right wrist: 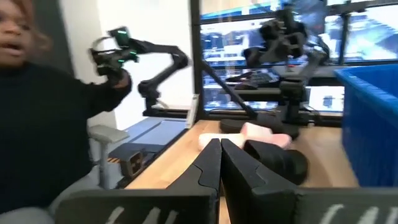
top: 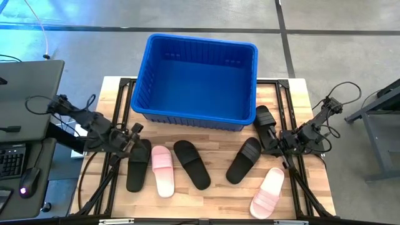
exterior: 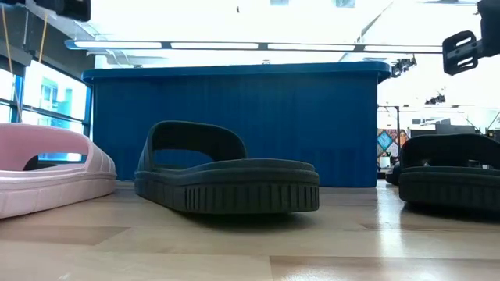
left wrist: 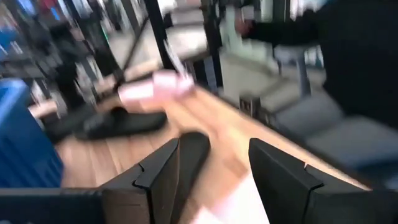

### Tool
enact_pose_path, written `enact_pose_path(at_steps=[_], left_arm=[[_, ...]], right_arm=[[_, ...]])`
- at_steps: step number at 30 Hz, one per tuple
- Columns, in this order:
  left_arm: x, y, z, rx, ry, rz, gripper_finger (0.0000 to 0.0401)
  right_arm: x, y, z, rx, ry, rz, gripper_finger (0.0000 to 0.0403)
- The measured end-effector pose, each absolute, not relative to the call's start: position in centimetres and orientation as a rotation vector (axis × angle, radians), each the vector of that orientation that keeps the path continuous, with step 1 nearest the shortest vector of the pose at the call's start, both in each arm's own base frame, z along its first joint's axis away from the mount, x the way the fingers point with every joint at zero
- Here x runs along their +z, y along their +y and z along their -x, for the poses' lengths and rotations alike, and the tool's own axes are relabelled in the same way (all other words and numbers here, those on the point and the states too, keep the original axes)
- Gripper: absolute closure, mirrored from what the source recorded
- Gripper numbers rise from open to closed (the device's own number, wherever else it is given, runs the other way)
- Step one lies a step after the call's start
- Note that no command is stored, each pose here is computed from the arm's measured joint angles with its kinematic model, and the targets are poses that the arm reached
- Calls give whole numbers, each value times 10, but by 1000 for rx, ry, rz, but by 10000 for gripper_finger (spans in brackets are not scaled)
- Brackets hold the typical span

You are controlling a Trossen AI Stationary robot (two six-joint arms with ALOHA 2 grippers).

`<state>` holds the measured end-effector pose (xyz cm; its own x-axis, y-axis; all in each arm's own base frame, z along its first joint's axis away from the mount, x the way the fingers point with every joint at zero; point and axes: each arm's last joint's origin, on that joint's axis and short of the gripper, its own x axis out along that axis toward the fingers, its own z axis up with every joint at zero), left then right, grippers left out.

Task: Pick and place slides into bin
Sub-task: Put the black slide into the blue bin

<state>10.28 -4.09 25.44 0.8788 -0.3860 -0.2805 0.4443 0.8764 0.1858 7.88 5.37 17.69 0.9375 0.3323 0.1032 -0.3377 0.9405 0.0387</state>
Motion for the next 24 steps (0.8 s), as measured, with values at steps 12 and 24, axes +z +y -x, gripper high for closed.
enact_pose_path(at_steps=[12, 24], left_arm=[[261, -65, -160, -464, 1046, -250, 219], [204, -106, -178, -247, 1443, -307, 219]], right_arm=[[177, 52, -79, 295, -91, -57, 402], [175, 53, -79, 294, -78, -48, 402]])
